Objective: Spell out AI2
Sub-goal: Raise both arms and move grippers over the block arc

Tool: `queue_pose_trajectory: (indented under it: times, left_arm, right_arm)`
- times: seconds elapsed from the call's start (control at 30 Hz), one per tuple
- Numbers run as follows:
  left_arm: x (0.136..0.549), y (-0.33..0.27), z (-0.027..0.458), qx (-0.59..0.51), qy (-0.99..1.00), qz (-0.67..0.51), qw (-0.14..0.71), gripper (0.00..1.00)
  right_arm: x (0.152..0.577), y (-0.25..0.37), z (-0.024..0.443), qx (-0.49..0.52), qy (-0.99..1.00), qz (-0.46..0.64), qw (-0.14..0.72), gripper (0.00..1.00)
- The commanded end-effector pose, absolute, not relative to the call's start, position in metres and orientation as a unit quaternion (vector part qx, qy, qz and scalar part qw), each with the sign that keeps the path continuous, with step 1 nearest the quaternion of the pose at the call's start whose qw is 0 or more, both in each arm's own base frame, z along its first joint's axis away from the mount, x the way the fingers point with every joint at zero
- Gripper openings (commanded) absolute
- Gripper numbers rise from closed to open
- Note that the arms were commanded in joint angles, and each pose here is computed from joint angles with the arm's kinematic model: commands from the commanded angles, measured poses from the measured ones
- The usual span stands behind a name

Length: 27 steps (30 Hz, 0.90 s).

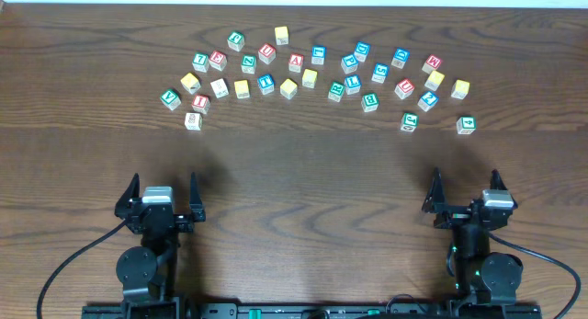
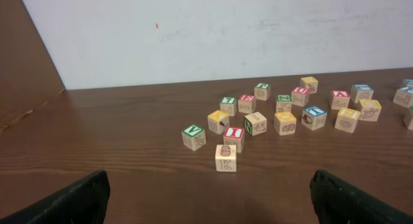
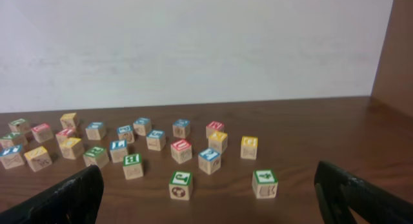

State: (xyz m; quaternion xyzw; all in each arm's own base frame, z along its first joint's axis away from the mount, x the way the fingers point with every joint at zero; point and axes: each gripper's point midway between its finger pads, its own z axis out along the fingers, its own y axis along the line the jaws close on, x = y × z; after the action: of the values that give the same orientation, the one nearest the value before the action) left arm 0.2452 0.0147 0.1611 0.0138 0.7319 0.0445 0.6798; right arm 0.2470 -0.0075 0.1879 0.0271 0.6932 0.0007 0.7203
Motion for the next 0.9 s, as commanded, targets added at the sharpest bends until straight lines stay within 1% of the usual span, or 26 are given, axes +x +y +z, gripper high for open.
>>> queue_pose_trajectory:
  times: [0.0, 0.27, 0.47, 0.6, 0.87]
  left_arm:
    - [0.244, 0.015, 0.180, 0.011, 0.721, 0.042, 0.691, 0.98]
    - [0.249, 0.015, 0.226, 0.011, 0.719, 0.042, 0.693, 0.98]
    - [0.271, 0.017, 0.259, 0.011, 0.743, 0.038, 0.669, 0.97]
    - [0.293, 0.009, 0.276, 0.027, 0.771, 0.014, 0.636, 0.98]
    - [0.332, 0.006, 0.297, 0.034, 0.828, -0.013, 0.559, 0.98]
  right_arm:
    - [0.244, -0.009, 0.218, 0.011, 0.677, -0.018, 0.736, 0.99]
    - [0.253, -0.009, 0.267, 0.012, 0.680, -0.018, 0.733, 0.99]
    - [0.279, -0.008, 0.298, 0.010, 0.705, -0.015, 0.708, 0.99]
    - [0.303, -0.003, 0.309, 0.001, 0.746, -0.003, 0.666, 0.99]
    - [0.345, 0.009, 0.313, -0.020, 0.831, 0.032, 0.555, 0.99]
